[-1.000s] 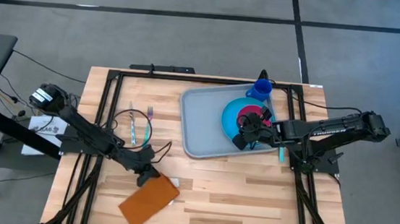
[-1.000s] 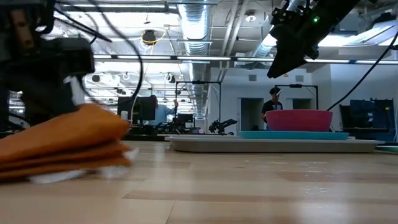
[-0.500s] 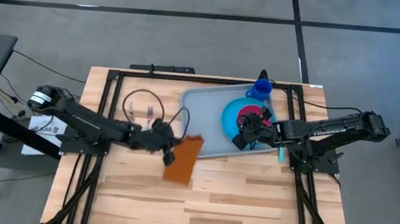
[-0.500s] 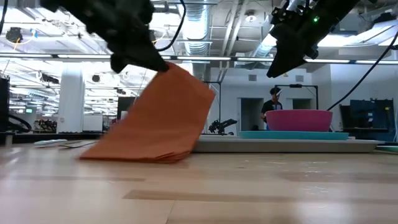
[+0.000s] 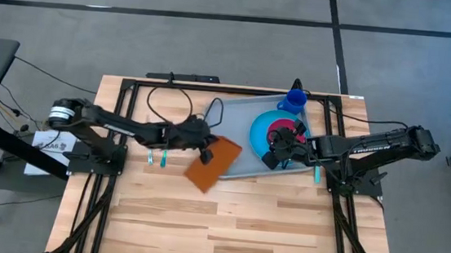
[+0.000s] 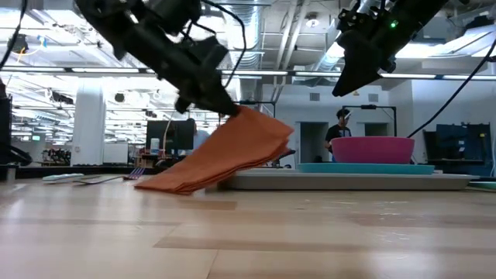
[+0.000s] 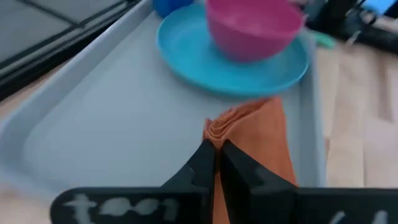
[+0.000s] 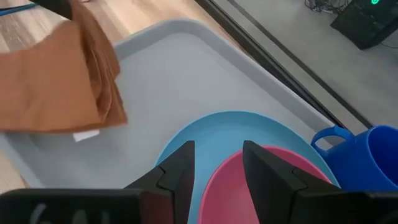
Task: Set up tray
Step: Put the orange table napkin to the left of blue plate on the gray serving tray
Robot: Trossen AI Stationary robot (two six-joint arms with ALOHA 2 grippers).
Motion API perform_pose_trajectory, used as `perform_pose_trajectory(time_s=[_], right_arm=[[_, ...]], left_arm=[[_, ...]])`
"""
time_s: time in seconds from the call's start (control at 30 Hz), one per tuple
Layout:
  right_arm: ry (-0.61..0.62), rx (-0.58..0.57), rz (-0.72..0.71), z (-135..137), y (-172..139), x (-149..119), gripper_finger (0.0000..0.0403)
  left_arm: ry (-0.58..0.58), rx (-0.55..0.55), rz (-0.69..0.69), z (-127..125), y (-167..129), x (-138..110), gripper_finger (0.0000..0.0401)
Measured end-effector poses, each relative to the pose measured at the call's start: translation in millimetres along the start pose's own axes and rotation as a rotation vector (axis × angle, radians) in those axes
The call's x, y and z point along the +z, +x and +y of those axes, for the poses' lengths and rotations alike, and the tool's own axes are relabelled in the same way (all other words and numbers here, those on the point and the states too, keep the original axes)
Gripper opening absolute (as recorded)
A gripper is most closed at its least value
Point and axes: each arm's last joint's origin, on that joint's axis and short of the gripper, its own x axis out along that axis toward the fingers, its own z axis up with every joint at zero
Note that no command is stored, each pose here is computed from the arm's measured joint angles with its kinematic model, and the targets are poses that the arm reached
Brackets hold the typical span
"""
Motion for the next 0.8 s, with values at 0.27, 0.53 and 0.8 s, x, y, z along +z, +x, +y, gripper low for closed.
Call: perform_pose_trajectory(time_s=[0.27, 0.53, 0.8], right_arm=[[0.001, 0.0, -0.001, 0.0, -0.1, 0.1, 0.0127], [0.001, 0.0, -0.001, -0.2, 0.0, 0.2, 0.0127], [0.0, 0.0, 0.0, -0.1, -0.1, 0.1, 0.0127]], left_arm=[[-0.052, 0.062, 0.025, 32.4, 37.2, -0.7, 0.0], [-0.089, 0.137, -0.004, 54.8, 66.9, 21.8, 0.0], [-0.092, 0.246, 0.043, 79.9, 71.4, 36.0, 0.0003]])
